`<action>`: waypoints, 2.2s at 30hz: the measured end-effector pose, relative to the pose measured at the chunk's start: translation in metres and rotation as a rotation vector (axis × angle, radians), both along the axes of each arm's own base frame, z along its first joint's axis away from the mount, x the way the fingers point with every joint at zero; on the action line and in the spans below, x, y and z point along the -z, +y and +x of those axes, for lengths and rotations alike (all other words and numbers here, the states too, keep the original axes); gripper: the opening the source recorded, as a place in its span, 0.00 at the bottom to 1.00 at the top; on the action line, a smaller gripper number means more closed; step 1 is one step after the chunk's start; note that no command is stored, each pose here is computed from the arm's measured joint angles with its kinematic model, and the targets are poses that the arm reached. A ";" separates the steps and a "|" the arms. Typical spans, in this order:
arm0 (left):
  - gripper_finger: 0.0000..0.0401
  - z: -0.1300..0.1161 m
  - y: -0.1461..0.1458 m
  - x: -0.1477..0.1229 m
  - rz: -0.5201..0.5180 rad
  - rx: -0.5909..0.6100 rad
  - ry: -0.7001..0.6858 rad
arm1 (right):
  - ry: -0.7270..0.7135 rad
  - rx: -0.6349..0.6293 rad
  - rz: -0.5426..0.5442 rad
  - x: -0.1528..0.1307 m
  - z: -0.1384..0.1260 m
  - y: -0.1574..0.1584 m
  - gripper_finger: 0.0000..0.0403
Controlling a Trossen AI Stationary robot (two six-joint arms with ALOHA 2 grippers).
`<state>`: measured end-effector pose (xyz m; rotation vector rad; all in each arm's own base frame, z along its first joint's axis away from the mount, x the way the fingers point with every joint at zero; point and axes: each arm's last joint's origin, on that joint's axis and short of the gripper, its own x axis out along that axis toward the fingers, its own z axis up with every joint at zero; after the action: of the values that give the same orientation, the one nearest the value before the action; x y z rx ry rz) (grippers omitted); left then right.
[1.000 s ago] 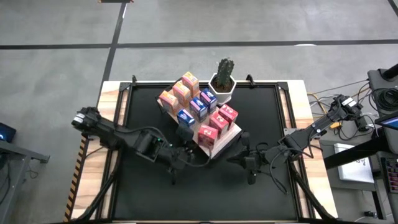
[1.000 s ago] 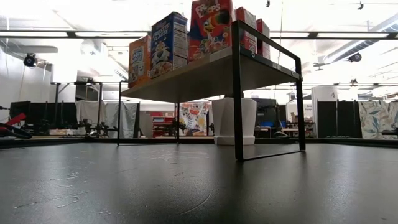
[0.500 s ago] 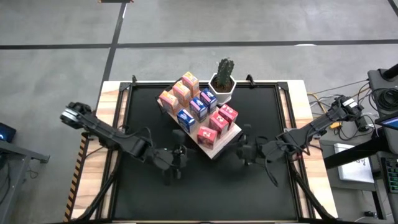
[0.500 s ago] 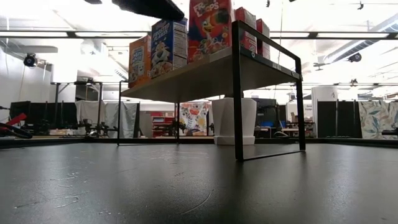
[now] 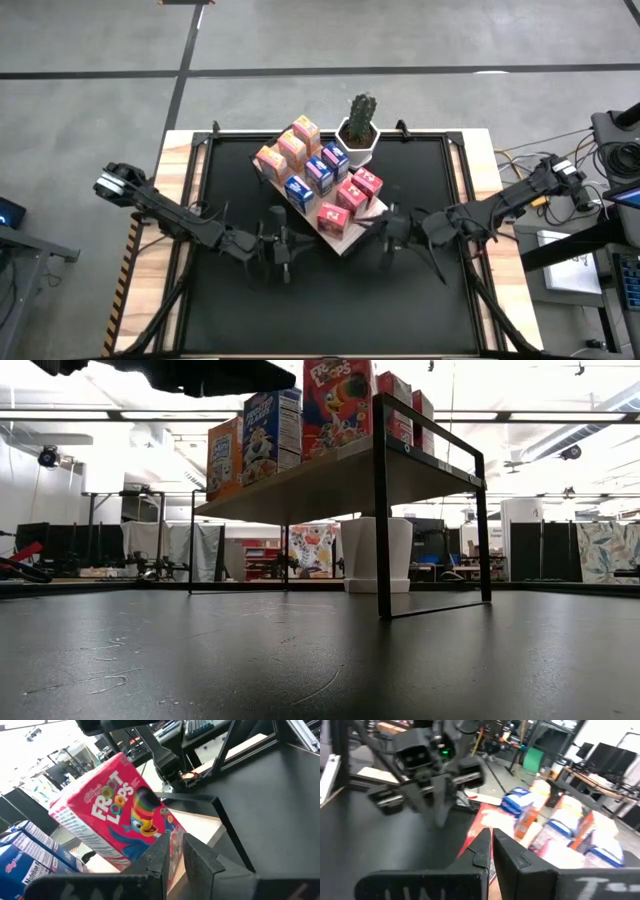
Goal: Stack cereal on shelf
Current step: Put the red cereal box on the shelf aligned with the other red cereal boxes
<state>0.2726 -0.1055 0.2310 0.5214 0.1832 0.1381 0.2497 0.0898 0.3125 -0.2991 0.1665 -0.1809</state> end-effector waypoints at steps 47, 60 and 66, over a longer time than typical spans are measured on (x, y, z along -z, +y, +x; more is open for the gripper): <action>0.09 -0.001 0.009 0.002 0.013 -0.042 0.004 | 0.334 0.047 -0.057 -0.037 0.075 -0.016 0.02; 0.09 -0.001 0.010 0.003 0.008 -0.048 0.003 | 0.493 0.105 -0.026 -0.059 0.073 -0.024 0.02; 0.09 0.000 0.012 0.002 0.004 -0.056 -0.004 | 0.561 0.134 0.005 -0.053 0.068 -0.025 0.02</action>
<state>0.2721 -0.0931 0.2291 0.5206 0.1933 0.1939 0.3178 0.0647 0.3657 -0.3281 0.7434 -0.2264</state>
